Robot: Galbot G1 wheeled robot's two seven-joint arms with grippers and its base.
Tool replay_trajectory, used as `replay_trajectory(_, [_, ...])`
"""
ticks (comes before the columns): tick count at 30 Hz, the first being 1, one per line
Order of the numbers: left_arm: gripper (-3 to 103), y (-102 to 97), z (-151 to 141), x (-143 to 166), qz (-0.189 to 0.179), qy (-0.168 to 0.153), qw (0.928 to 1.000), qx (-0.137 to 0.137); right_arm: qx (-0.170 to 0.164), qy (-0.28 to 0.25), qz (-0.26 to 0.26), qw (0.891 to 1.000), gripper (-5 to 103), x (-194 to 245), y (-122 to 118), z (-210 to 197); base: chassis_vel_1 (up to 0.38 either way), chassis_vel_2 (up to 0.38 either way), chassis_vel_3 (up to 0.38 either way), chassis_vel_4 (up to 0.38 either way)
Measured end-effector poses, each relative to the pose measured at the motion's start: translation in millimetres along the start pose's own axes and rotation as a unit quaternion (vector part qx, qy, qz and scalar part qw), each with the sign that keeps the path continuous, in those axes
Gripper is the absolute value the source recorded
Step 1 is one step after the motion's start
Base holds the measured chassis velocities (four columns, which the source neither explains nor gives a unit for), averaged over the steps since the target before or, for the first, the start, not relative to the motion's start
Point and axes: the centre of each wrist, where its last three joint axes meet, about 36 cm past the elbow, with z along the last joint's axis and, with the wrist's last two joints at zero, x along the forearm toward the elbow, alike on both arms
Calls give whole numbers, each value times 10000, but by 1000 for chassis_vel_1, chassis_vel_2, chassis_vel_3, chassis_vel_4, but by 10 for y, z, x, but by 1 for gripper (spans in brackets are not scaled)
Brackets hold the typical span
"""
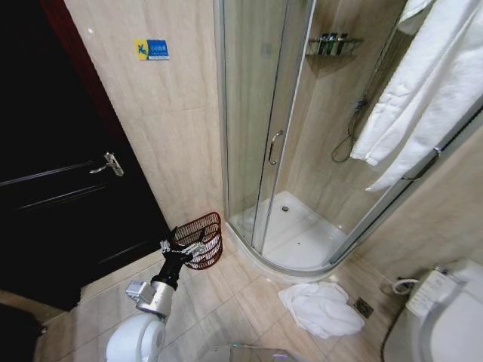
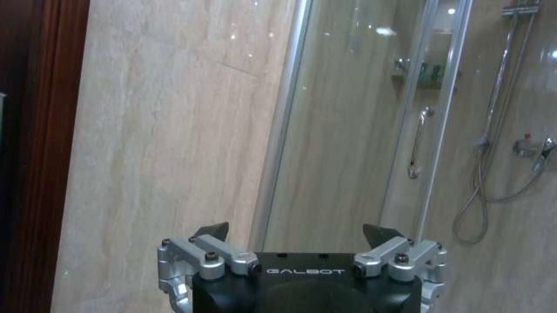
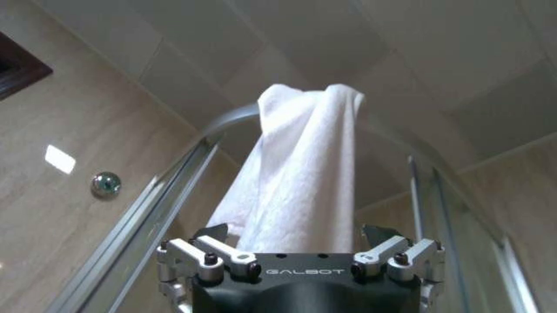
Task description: Discard the used towel into the hamper.
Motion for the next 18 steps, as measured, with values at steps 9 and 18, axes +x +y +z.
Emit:
replay_trajectory(9, [100,0,-1,-1,1,-2,10000,0,-132,-68,9,9999,100,-191,197,238,-107,111,115,-114])
replay_trajectory(18, [100,0,-1,-2,2,-3,10000,0,389,-399,396,9977,100,-564,133,-102,-91,106,69,-65])
